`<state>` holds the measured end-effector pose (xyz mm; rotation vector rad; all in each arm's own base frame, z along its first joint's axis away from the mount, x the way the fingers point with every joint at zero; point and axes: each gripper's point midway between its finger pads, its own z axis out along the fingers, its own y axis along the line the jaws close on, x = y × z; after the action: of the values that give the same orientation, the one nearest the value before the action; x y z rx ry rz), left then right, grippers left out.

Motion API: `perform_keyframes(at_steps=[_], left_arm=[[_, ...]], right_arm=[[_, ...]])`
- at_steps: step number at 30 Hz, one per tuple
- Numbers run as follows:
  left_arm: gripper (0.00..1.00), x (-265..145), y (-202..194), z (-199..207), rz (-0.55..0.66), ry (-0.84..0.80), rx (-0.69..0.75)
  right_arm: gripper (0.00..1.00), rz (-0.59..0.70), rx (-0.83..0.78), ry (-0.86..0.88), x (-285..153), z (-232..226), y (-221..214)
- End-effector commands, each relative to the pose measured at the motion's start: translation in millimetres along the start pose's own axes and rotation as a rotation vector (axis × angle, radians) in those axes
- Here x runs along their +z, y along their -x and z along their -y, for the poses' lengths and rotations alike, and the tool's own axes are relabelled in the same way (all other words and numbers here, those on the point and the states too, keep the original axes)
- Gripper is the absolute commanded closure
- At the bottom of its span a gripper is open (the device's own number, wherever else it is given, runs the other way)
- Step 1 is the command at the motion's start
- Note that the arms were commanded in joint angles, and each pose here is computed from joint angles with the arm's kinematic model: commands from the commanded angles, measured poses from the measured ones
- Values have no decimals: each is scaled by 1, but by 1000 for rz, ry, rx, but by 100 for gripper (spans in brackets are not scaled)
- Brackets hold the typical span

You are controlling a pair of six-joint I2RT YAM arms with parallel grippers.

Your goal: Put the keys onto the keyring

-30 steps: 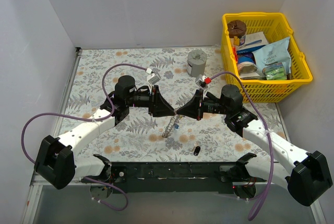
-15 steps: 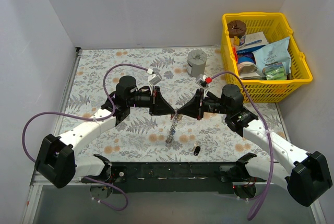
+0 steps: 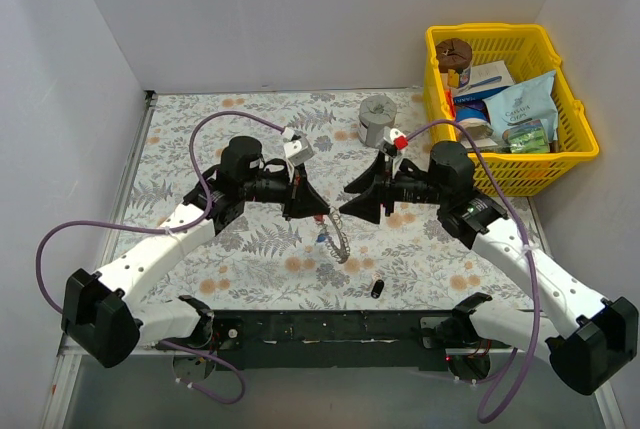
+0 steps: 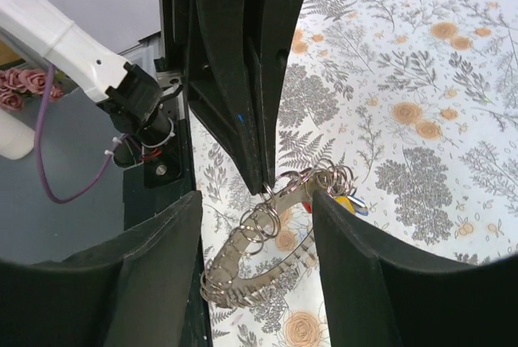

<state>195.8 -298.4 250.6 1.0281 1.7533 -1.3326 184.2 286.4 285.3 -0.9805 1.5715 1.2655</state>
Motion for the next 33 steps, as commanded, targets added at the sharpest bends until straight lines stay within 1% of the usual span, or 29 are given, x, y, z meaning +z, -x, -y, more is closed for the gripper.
perform_keyframes(at_steps=[1,3,6,10,11,12,15,18,25,28,29,33], left_arm=[[100,-12,19,20,-9,-13,166],[100,-12,18,28,-23,-45,181],[100,-12,20,36,-27,-78,212],[100,-11,23,43,-27,-109,233],[100,-11,23,44,-28,-113,235],[100,-11,24,46,-26,-122,240],[100,-10,25,49,-27,-136,245],[100,-11,25,51,-31,-143,258],[100,-19,26,51,-41,-109,362],[100,-21,29,53,-32,-106,377],[100,-21,30,53,-29,-102,378],[100,-23,36,54,-8,-82,379]], right_arm=[[33,-36,-63,102,1,-13,9],[34,-53,-53,130,4,-14,5],[38,-60,-50,161,5,-16,4],[47,-70,-37,203,7,-21,2],[52,-73,-35,206,8,-21,1],[54,-76,-30,205,8,-20,0],[57,-79,-25,206,10,-20,-3],[59,-64,-34,173,10,-16,0],[64,-30,-2,83,12,-1,2],[70,-14,33,44,14,5,0],[73,-15,37,37,14,6,0],[78,-27,59,8,14,12,-8]])
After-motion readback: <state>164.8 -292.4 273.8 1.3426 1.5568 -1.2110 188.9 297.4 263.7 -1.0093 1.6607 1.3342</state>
